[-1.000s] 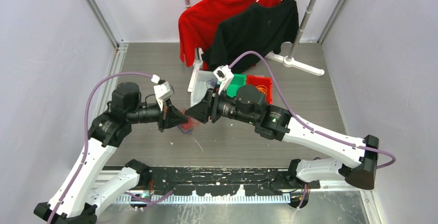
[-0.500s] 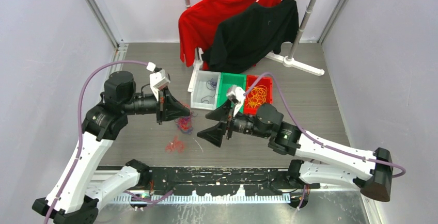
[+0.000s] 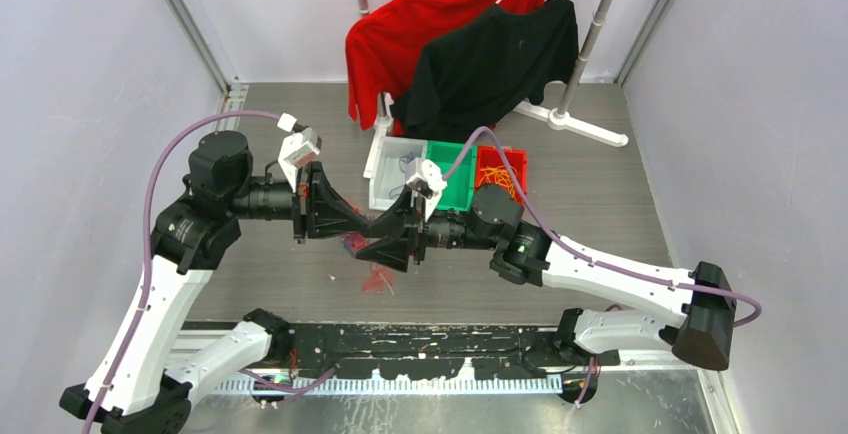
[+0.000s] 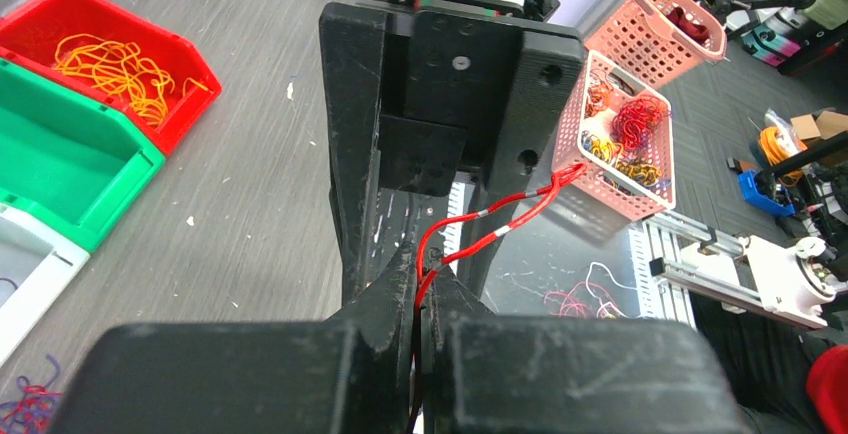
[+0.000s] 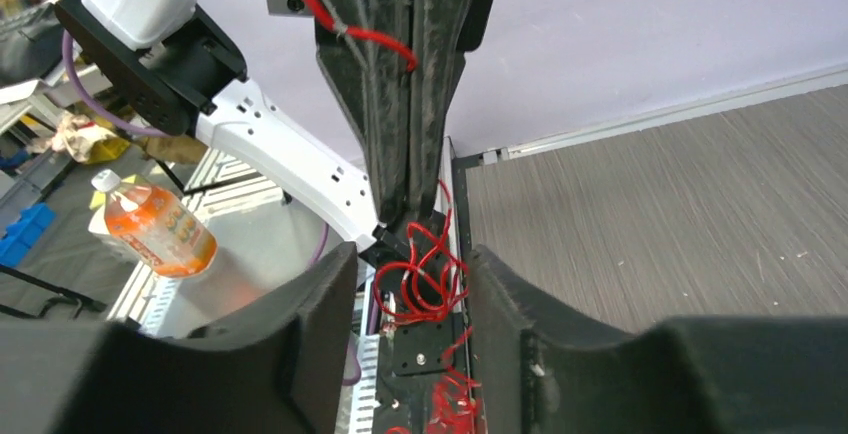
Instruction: Untangle the cables
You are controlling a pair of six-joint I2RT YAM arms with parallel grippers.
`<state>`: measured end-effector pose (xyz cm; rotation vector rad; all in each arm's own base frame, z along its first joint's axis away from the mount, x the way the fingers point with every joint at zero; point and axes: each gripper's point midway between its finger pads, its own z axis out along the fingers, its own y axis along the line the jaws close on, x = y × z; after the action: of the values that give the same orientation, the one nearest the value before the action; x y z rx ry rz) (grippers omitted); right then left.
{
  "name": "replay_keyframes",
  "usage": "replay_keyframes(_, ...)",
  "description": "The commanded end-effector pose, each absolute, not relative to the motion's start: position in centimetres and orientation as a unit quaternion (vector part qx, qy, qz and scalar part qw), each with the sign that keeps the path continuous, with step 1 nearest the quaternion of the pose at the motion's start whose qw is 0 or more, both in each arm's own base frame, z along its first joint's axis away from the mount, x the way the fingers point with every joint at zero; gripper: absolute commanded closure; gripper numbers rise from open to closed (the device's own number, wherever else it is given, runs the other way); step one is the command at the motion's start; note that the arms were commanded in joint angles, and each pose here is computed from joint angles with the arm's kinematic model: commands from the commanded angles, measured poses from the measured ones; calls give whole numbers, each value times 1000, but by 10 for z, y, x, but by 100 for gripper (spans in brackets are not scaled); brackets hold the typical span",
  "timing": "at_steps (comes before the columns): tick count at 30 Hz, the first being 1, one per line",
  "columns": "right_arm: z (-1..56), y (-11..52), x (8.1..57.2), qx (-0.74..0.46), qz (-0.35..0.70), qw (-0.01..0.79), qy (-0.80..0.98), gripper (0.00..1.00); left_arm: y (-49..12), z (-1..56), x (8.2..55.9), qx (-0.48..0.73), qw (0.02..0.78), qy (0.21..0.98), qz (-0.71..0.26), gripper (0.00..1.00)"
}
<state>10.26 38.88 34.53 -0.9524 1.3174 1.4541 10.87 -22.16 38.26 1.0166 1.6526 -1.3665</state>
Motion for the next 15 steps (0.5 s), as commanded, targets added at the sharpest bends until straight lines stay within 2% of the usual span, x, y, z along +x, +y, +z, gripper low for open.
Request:
replay_keyframes(1,389,394,106,-362,620,489,495,57,-220,403,96,413,384,619,-548,100)
replay_keyframes(3,388,399,107,-352,632,476,500,61,-221,406,95,414,386,616,-548,100)
replay_keyframes(10,378,411,102,-338,661,432,512,60,-220,416,94,418,397,608,-547,100)
replay_keyframes(15,377,413,103,-334,664,428,515,72,-219,419,93,420,403,604,-545,100)
